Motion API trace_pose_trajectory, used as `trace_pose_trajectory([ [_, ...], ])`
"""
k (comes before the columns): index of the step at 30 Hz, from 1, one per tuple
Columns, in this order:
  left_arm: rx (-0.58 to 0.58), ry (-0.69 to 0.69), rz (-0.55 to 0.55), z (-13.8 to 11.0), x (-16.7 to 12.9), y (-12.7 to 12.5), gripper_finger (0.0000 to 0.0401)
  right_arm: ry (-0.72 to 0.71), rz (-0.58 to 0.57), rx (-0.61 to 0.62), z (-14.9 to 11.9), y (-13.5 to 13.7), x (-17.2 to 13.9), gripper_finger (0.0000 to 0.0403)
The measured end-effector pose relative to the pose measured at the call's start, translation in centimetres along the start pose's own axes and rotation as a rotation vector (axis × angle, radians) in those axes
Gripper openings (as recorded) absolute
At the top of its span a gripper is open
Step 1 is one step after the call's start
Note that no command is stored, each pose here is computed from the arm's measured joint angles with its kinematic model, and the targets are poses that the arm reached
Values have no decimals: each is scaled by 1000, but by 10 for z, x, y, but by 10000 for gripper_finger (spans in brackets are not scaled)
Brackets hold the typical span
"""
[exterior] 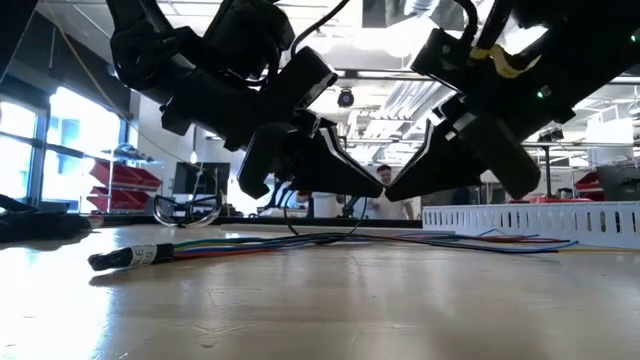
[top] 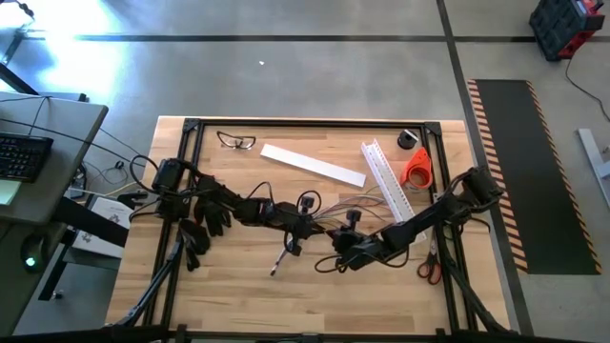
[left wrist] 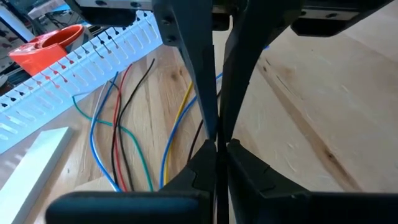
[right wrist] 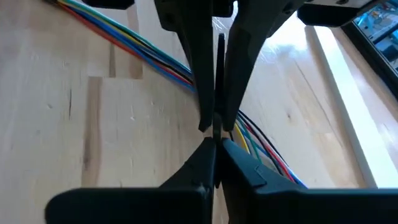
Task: Ziptie cables
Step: Wrap the cables using a zip tie
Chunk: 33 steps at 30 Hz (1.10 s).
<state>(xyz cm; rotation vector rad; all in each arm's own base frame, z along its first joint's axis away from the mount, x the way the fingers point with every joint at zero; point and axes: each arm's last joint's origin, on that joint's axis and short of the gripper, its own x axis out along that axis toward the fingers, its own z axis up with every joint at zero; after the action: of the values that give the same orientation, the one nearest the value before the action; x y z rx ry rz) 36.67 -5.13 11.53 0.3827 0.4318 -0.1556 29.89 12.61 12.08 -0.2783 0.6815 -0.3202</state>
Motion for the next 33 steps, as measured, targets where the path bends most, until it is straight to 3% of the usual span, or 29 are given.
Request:
trace_pose_trajectory([
  [7, -5, 21, 0, -4, 0, 5, 7, 69, 10, 98, -15, 14, -16, 0],
  [16, -10, 46, 13, -9, 1, 14, 7, 204, 16, 274, -50, 40, -63, 1],
  [19, -12, 35, 2, -9, 1, 16, 7, 154, 45, 225, -49, 46, -68, 0],
  [23, -13, 19, -8, -8, 1, 15, 7, 13, 80, 56, -26, 46, -55, 12],
  [28, -34, 6, -27, -6, 1, 13, 7, -86, 20, -112, -2, 29, -31, 82],
  [33, -28, 0, -39, -4, 0, 7, 7, -18, -47, -129, -1, 6, -11, 144],
])
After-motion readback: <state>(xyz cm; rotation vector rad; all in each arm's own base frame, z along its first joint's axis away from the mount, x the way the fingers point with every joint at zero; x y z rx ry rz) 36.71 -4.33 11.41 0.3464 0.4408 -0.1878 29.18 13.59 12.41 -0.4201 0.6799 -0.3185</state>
